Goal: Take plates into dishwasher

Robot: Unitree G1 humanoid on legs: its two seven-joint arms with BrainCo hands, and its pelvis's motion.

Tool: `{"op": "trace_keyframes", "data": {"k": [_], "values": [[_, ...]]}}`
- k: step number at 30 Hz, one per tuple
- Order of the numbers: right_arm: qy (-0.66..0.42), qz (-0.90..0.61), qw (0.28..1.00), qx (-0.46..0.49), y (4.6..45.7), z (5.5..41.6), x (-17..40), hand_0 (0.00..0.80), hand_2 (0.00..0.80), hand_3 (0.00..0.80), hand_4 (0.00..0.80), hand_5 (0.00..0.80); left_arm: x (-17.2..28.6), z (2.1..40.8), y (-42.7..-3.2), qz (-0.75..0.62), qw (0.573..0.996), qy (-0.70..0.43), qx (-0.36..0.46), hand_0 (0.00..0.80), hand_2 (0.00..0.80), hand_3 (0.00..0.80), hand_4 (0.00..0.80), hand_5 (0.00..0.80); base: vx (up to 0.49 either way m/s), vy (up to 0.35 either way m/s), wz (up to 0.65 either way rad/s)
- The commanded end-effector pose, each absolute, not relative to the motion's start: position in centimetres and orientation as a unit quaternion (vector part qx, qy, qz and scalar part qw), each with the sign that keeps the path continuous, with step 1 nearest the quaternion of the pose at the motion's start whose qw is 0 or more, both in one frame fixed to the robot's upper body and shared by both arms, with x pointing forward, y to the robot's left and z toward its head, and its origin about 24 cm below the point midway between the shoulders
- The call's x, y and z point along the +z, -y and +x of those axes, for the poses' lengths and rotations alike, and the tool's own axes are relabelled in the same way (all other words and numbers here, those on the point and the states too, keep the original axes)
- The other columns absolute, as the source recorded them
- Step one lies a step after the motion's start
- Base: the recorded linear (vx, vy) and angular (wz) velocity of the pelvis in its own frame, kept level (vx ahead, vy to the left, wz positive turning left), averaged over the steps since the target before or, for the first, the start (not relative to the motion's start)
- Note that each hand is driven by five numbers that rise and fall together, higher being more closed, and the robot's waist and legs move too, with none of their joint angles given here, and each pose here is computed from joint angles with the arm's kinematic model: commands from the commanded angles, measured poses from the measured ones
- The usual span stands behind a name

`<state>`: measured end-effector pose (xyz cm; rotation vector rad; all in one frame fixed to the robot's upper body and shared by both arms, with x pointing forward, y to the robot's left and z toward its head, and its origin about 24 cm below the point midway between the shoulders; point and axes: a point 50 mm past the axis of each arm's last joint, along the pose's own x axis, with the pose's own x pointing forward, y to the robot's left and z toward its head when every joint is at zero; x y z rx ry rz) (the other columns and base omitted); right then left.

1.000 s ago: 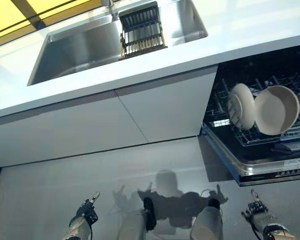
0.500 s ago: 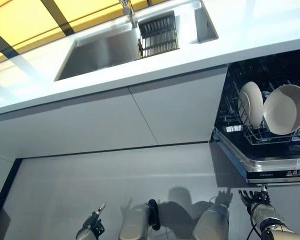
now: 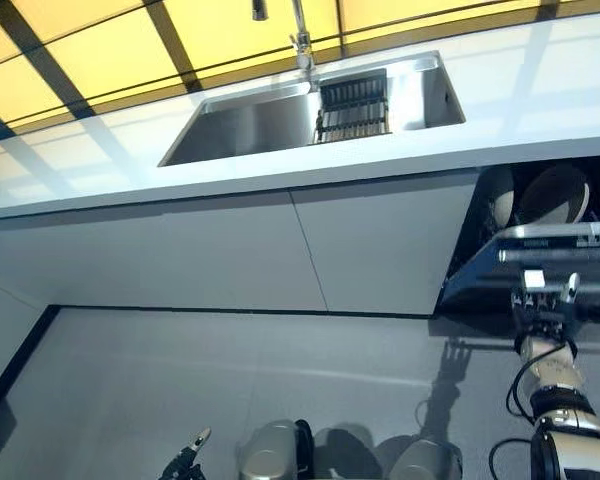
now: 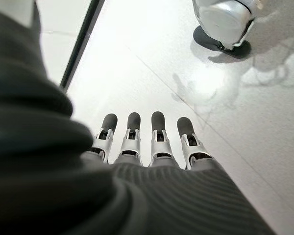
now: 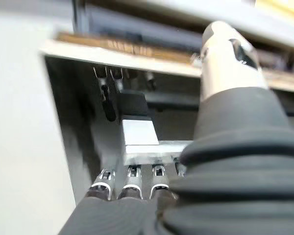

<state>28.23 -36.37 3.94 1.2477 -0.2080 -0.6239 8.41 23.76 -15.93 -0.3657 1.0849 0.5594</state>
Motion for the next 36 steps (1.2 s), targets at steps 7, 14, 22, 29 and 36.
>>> {"op": "trace_keyframes", "data": {"k": [7, 14, 22, 29, 36], "values": [[0.106, 0.444, 0.863, -0.216, 36.7, 31.7, 10.6, 0.000, 0.000, 0.000, 0.000, 0.000, -14.2, 7.9, -29.2, -0.090, 0.821, -0.487, 0.285, 0.000, 0.000, 0.000, 0.000, 0.000, 0.029, -0.050, 0.06], [-0.047, 0.380, 0.895, -0.228, 36.6, 29.5, 4.7, 0.000, 0.000, 0.000, 0.000, 0.000, -14.0, 8.6, -29.3, -0.089, 0.831, -0.472, 0.280, 0.000, 0.000, 0.000, 0.000, 0.000, -0.023, -0.038, -0.13], [-0.303, 0.117, 0.929, -0.178, 34.4, 24.4, -3.6, 0.000, 0.000, 0.000, 0.000, 0.000, -13.9, 10.4, -29.0, -0.087, 0.841, -0.464, 0.265, 0.000, 0.000, 0.000, 0.000, 0.000, -0.038, -0.017, -0.09], [-0.465, 0.042, 0.878, -0.108, 28.7, 17.2, -11.6, 0.000, 0.000, 0.000, 0.000, 0.000, -14.8, 10.1, -27.5, 0.049, 0.816, -0.555, 0.158, 0.000, 0.000, 0.000, 0.000, 0.000, -0.028, -0.038, 0.01], [-0.581, 0.088, 0.797, -0.139, 23.9, 10.1, -15.9, 0.000, 0.000, 0.000, 0.000, 0.000, -16.3, 7.9, -24.9, 0.135, 0.740, -0.658, 0.041, 0.000, 0.000, 0.000, 0.000, 0.000, 0.008, 0.023, -0.04]]}}
